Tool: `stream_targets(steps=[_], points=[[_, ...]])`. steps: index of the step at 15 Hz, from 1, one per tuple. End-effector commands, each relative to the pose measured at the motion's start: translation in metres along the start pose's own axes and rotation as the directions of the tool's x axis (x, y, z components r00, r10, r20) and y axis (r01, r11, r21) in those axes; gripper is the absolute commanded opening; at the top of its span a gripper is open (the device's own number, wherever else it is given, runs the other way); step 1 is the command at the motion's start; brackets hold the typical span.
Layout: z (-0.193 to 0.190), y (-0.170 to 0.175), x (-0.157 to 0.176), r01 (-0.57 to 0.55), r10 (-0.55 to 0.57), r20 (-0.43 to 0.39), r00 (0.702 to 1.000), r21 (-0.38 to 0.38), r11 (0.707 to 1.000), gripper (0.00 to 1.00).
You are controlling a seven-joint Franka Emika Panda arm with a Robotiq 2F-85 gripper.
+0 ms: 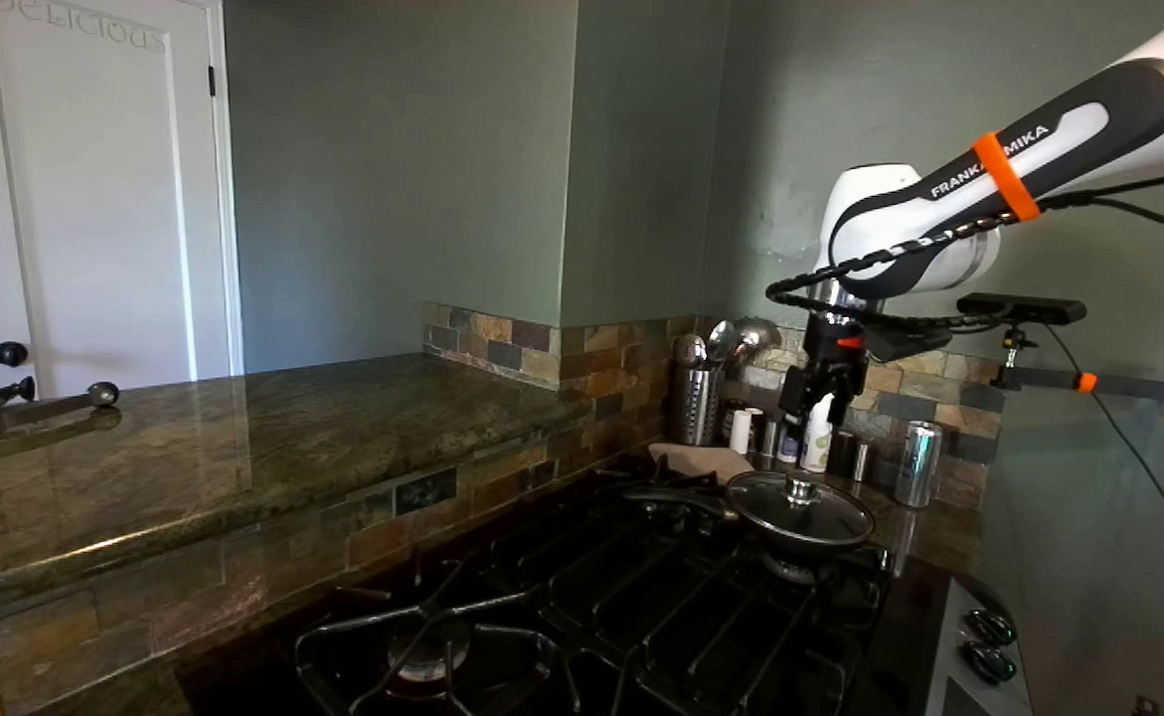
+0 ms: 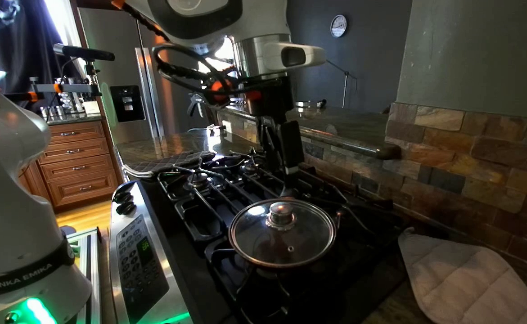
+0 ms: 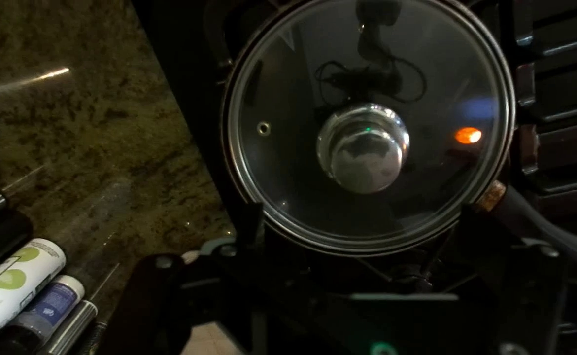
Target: Move the pan downwards and put the lid on it
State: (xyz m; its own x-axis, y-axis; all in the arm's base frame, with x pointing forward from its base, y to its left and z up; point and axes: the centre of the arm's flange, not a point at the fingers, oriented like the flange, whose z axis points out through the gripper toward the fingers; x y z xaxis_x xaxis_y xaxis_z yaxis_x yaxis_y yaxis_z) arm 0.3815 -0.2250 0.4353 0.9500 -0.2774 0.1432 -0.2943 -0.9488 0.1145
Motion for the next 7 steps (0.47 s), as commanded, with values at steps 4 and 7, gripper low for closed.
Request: stream_targets(steps=[4,7], points=[[-0.013,0.006,-0.009,-0.025,0.025,-0.026,0.999,0.002,1.0,1.0],[-0.014,0.006,-0.011,-0.027,0.027,-0.028,0.999,0.003,1.0,1.0]])
